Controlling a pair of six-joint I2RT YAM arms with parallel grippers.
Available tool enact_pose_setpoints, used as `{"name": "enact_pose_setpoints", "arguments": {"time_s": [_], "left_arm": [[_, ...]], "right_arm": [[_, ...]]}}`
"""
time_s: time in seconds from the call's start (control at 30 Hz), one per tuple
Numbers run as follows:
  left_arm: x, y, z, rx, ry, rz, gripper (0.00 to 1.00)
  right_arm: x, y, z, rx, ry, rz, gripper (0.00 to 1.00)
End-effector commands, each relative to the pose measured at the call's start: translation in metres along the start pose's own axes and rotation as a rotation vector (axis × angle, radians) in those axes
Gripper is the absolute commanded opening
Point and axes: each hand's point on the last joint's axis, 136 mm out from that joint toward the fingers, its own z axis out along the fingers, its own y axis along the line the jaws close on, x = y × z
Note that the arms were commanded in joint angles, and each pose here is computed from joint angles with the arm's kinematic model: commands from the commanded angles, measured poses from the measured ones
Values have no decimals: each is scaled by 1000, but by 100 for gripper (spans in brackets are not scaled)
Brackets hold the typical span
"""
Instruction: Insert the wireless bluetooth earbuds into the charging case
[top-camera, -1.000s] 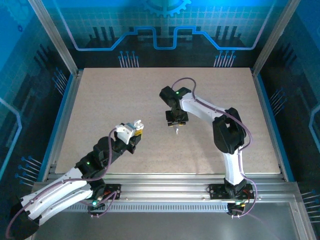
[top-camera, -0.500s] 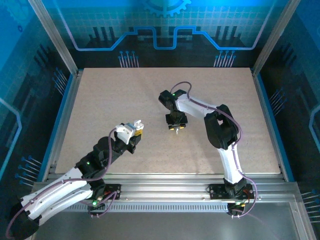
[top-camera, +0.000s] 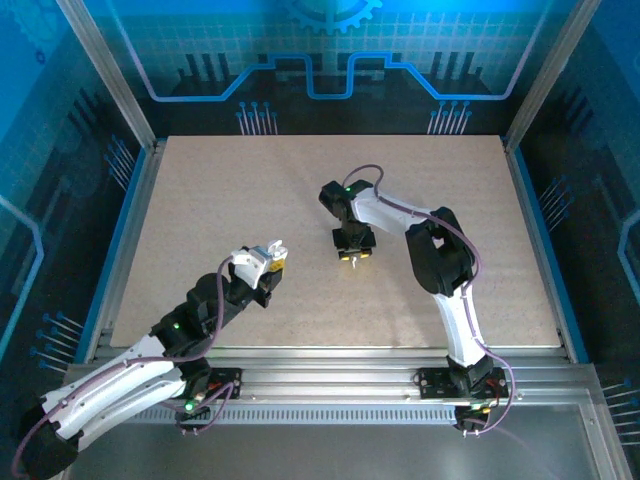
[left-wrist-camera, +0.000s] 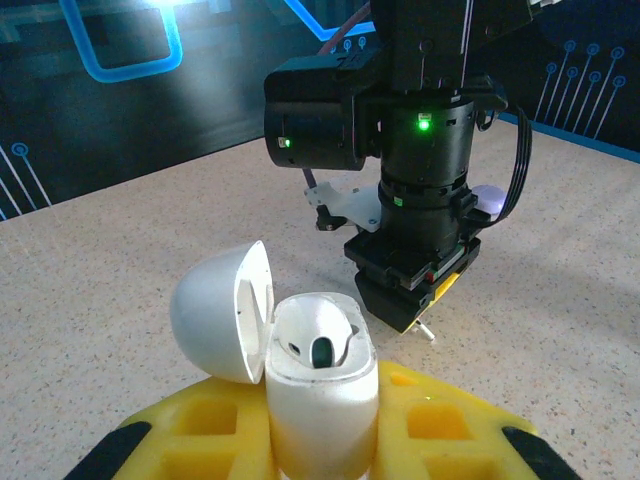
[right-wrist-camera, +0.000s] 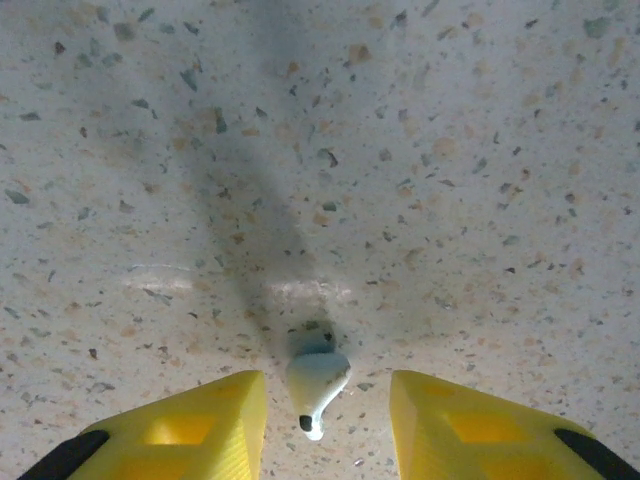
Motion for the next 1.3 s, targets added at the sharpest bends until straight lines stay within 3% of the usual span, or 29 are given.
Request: {"name": "enact_pose_setpoints", "arguments": {"time_s": [0.0, 1.27], "left_arm": [[-9, 5, -2, -25, -20, -1, 12], [-6, 6, -1, -28, -10, 1, 13]], "right_arm": [[0, -2, 6, -8, 23, 5, 38], [18, -10, 26, -8, 94, 25, 28]]}}
